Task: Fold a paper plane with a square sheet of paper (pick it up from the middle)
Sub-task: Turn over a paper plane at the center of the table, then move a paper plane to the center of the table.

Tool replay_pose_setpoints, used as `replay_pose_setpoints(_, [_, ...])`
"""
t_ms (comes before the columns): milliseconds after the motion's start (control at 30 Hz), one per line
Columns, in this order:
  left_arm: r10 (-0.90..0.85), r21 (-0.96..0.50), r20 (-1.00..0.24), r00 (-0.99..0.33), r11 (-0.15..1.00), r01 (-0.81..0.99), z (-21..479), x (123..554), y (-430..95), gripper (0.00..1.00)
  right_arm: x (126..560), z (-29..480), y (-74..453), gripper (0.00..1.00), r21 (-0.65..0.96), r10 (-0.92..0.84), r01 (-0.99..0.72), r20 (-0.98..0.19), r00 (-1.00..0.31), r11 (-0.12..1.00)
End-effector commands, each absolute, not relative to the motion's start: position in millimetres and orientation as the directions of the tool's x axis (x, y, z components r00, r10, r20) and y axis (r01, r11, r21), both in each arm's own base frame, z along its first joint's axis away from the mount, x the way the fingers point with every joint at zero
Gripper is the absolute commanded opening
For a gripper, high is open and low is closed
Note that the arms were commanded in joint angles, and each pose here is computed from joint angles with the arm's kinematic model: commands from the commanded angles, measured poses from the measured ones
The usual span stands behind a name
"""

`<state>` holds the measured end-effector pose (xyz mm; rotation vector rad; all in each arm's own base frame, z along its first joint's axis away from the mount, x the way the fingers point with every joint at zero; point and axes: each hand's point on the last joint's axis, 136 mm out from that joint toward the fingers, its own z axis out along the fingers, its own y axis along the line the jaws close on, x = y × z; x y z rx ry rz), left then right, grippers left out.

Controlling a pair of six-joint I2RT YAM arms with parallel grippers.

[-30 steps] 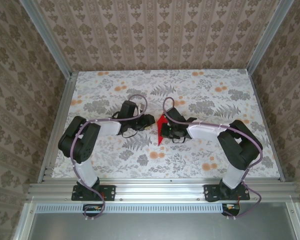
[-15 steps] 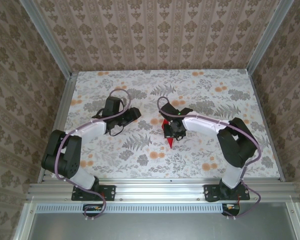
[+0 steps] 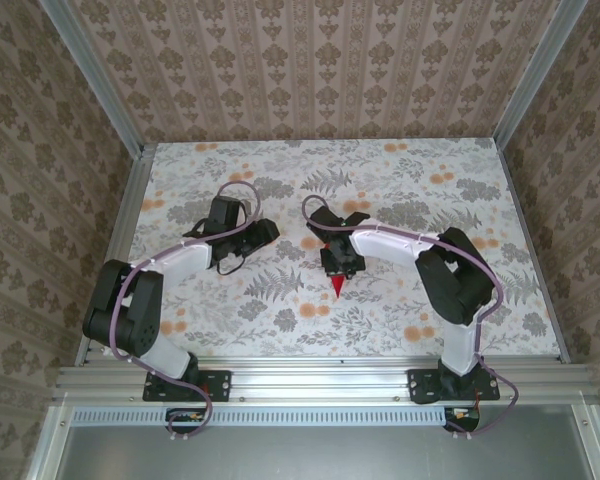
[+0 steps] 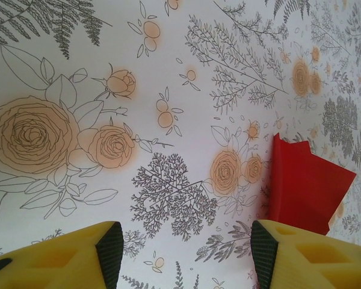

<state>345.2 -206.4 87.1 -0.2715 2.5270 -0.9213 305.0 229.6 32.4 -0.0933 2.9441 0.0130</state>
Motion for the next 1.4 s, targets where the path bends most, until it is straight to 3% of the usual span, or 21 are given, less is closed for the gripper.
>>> replay_pose_setpoints(0, [-0.314,-0.631,-0.354,-0.881,0.775,-0.022,89.2,343.6,-198.2,0.60,300.7,25.0,223.9,0.19,-0.085,-0.092,-0.078,-0.167,-0.982,0.993])
replay_pose_setpoints(200, [-0.312,-0.623,-0.348,-0.884,0.782,-0.030,84.7,342.2,-195.7,0.61,300.2,20.6,226.3,0.16,-0.169,-0.133,-0.104,-0.170,-0.976,0.980])
replay_pose_setpoints(533, [-0.312,-0.617,-0.348,-0.884,0.786,-0.034,82.4,341.7,-193.0,0.61,296.1,12.9,231.5,0.19,-0.292,-0.198,-0.145,-0.162,-0.967,0.945])
replay_pose_setpoints(800, [-0.311,-0.612,-0.345,-0.885,0.790,-0.038,80.5,340.7,-191.2,0.60,295.7,9.6,231.8,0.05,-0.368,-0.249,-0.176,-0.161,-0.955,0.913])
replay_pose_setpoints(867, [-0.313,-0.611,-0.345,-0.885,0.790,-0.041,80.3,340.9,-190.4,0.60,295.5,9.0,231.6,0.06,-0.380,-0.257,-0.181,-0.160,-0.953,0.907])
replay_pose_setpoints(1000, [-0.314,-0.612,-0.346,-0.884,0.790,-0.041,81.5,341.1,-189.3,0.61,295.2,13.3,233.5,0.19,-0.371,-0.251,-0.175,-0.168,-0.953,0.912])
replay_pose_setpoints(1100, [-0.316,-0.612,-0.350,-0.882,0.790,-0.040,82.9,341.8,-188.3,0.60,297.0,22.9,237.4,0.19,-0.342,-0.245,-0.169,-0.195,-0.950,0.925])
replay_pose_setpoints(1367, [-0.318,-0.611,-0.350,-0.881,0.790,-0.043,83.7,341.8,-186.3,0.60,301.0,23.0,238.5,0.00,-0.349,-0.263,-0.181,-0.204,-0.943,0.920])
